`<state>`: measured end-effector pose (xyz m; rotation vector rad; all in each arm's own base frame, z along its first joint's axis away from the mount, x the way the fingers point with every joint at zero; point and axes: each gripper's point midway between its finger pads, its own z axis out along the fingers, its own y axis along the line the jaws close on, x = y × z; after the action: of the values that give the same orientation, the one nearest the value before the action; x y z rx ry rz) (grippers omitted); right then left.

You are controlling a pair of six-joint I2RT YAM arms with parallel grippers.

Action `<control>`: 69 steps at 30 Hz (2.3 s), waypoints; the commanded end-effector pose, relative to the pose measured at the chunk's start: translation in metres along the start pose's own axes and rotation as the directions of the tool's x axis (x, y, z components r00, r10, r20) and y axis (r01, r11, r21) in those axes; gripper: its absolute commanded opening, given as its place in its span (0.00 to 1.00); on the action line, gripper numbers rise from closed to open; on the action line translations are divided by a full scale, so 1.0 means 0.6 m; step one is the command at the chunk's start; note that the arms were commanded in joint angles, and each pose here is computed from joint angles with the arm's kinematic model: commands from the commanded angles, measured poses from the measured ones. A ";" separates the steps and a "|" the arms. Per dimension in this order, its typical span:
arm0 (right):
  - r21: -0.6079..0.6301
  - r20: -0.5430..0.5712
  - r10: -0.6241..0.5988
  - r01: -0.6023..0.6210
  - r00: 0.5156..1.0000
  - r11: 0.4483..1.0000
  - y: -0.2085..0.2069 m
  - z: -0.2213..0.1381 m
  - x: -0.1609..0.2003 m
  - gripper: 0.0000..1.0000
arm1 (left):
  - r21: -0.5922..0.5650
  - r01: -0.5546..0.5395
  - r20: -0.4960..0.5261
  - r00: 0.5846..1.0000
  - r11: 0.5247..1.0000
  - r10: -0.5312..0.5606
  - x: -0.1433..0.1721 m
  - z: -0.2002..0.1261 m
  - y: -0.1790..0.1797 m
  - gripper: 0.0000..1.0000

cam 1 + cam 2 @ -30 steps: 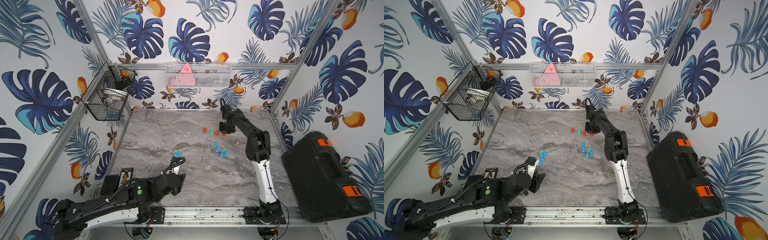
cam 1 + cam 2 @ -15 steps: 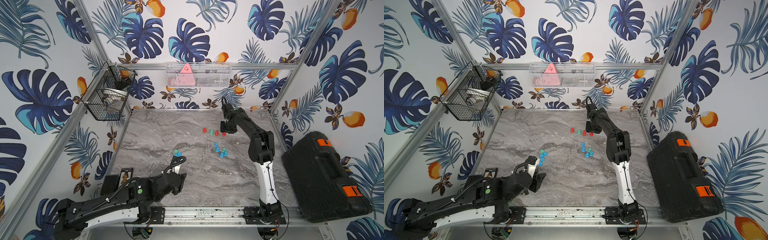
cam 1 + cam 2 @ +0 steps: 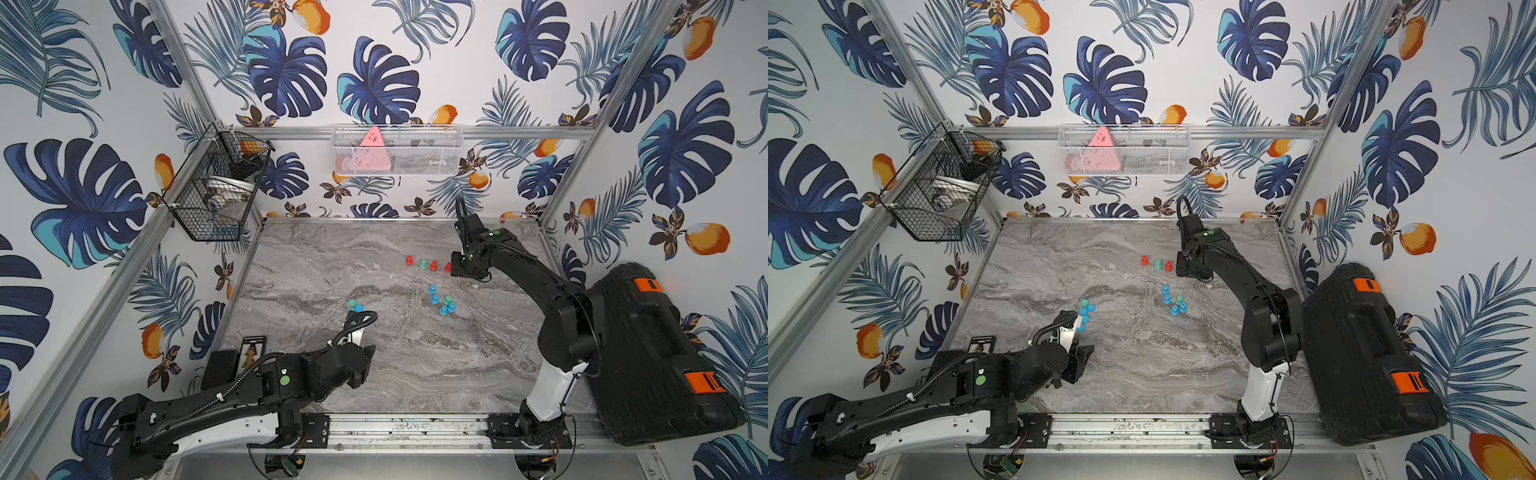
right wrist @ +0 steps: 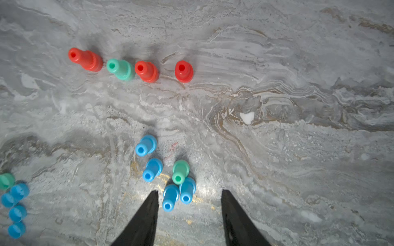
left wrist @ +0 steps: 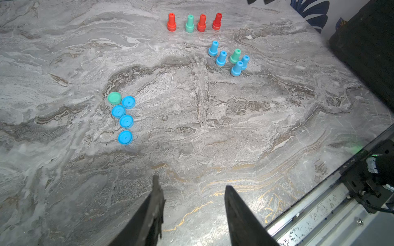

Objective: Close the stamp cap
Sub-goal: Move the cover to the center of the board.

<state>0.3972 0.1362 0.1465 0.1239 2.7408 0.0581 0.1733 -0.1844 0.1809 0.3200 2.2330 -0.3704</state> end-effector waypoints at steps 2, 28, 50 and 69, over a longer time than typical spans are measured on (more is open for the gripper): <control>-0.031 0.057 0.025 -0.023 0.998 0.999 -0.007 -0.036 0.035 0.51 | 0.011 0.037 0.021 0.999 0.999 -0.037 -0.015 0.006 -0.012 0.51; -0.038 0.054 0.006 -0.004 0.999 0.999 -0.063 -0.057 0.236 0.51 | -0.116 0.250 -0.129 0.956 0.961 -0.264 -0.024 0.179 0.069 0.50; -0.014 0.028 -0.010 0.010 1.000 1.000 -0.073 -0.035 0.260 0.50 | -0.242 0.349 -0.153 0.908 0.905 -0.391 0.048 0.225 0.161 0.49; -0.005 0.034 -0.003 0.004 0.999 1.000 -0.076 -0.038 0.261 0.49 | -0.267 0.378 -0.152 0.892 0.887 -0.426 0.054 0.261 0.188 0.49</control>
<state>0.2391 0.1060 0.1016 0.1036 2.7223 0.0662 0.2934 -0.1318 0.0371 -0.2382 2.5511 -0.2789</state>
